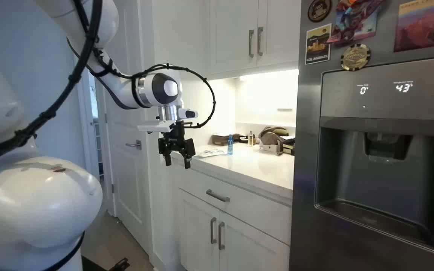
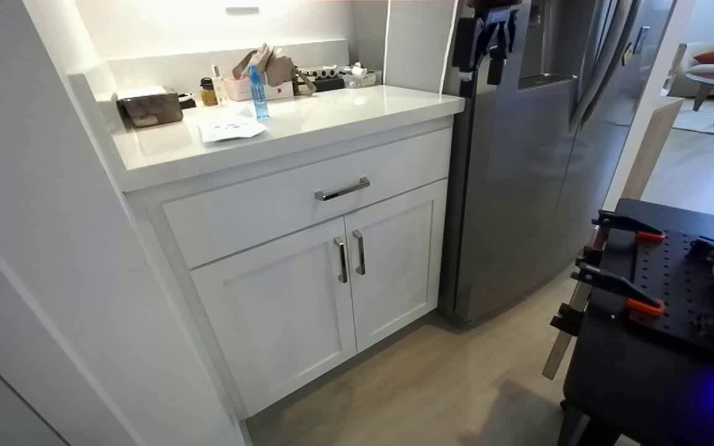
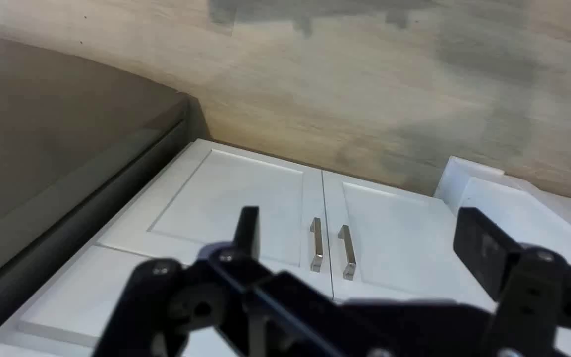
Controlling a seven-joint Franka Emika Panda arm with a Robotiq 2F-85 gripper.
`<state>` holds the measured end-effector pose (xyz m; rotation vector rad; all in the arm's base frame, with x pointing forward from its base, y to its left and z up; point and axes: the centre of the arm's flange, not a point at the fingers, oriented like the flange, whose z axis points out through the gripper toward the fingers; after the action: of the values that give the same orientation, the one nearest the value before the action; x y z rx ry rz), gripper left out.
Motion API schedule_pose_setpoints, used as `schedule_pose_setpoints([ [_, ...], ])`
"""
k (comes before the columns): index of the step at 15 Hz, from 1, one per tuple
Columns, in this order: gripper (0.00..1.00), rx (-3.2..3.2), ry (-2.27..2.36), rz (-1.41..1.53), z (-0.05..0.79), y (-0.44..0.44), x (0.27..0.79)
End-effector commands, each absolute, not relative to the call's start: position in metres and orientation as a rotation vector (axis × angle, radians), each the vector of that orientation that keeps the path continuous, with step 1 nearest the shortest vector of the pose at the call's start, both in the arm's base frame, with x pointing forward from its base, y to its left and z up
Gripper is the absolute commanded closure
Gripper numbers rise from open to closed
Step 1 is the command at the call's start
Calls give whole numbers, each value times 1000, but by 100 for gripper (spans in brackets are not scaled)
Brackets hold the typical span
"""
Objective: Open the drawer
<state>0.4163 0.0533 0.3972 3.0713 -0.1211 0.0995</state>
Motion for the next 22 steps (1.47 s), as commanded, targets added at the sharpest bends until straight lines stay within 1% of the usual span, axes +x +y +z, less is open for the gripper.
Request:
schedule_pose_setpoints([
  [1, 0, 3071, -121, 99, 397, 53, 416],
  [6, 0, 3071, -121, 99, 397, 53, 416],
  [7, 0, 3082, -107, 78, 396, 58, 422],
  [12, 0, 3073, -9, 208, 374, 81, 459],
  [13, 0, 3041, 55, 172, 367, 85, 468],
  [17, 0, 2865, 304, -14, 347, 98, 475],
  [22, 0, 2685, 539, -75, 337, 108, 487],
])
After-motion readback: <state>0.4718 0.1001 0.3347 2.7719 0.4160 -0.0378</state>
